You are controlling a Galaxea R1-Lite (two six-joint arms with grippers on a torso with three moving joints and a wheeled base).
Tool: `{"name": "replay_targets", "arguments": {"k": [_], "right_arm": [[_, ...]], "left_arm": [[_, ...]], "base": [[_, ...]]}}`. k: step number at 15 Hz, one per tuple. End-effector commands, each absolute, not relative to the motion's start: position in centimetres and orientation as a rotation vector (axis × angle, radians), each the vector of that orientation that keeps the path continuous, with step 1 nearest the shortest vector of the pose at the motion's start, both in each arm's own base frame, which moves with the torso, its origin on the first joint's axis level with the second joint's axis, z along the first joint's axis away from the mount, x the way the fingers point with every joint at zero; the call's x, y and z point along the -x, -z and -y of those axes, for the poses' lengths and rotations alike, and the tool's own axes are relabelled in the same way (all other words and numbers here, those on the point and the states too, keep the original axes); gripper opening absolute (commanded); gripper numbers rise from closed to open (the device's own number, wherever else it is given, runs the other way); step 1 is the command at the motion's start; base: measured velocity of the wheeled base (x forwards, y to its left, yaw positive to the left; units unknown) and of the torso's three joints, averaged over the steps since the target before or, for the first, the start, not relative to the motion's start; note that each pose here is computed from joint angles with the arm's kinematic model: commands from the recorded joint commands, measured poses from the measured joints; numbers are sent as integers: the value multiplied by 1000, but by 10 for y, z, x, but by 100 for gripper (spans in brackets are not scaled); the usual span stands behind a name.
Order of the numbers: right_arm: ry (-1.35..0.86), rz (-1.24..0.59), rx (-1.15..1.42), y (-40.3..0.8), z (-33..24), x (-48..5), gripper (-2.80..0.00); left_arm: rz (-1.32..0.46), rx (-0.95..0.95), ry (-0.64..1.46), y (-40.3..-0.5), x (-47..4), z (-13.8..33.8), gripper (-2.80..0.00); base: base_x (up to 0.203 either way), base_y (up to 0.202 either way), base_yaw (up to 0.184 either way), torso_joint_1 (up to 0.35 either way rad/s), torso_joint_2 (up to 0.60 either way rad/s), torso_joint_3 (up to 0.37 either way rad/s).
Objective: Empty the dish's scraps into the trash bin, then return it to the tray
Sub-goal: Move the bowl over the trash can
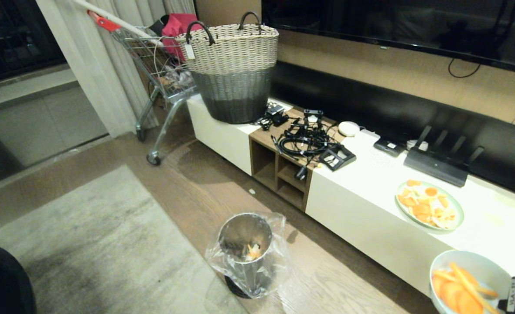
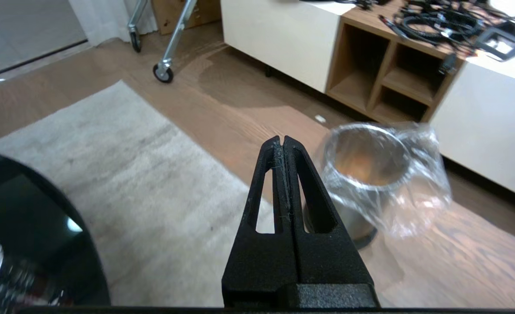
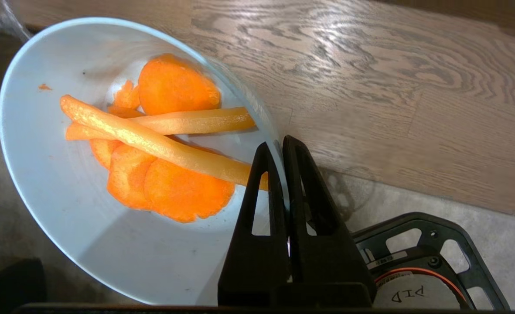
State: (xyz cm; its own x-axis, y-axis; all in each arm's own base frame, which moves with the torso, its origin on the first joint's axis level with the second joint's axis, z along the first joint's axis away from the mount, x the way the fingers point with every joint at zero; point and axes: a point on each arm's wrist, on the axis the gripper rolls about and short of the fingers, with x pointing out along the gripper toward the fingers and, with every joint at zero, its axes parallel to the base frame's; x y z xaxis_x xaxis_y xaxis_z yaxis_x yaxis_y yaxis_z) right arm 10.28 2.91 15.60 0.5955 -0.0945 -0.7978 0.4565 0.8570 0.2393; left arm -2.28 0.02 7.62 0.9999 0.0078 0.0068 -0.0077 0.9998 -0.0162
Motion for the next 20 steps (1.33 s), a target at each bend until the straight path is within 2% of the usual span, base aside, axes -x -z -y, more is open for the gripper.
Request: {"name": "replay_targets", "arguments": {"k": [1,3,20], "right_arm": [[335,-879,-453,-156,-29,-102,-280],[334,-877,-454,-156,-29,-103,-280],[342,-889,-448,-154,-30,-105,-280]], "left_arm": [[8,15,-9,-76,23,0,-280],[8,17,-8,-76,23,0,-280],[8,17,-8,-76,23,0,-280]], "base": [[179,0,5,3,2,1],[123,0,3,10,2,0],[0,0,0,0,0,0]]}}
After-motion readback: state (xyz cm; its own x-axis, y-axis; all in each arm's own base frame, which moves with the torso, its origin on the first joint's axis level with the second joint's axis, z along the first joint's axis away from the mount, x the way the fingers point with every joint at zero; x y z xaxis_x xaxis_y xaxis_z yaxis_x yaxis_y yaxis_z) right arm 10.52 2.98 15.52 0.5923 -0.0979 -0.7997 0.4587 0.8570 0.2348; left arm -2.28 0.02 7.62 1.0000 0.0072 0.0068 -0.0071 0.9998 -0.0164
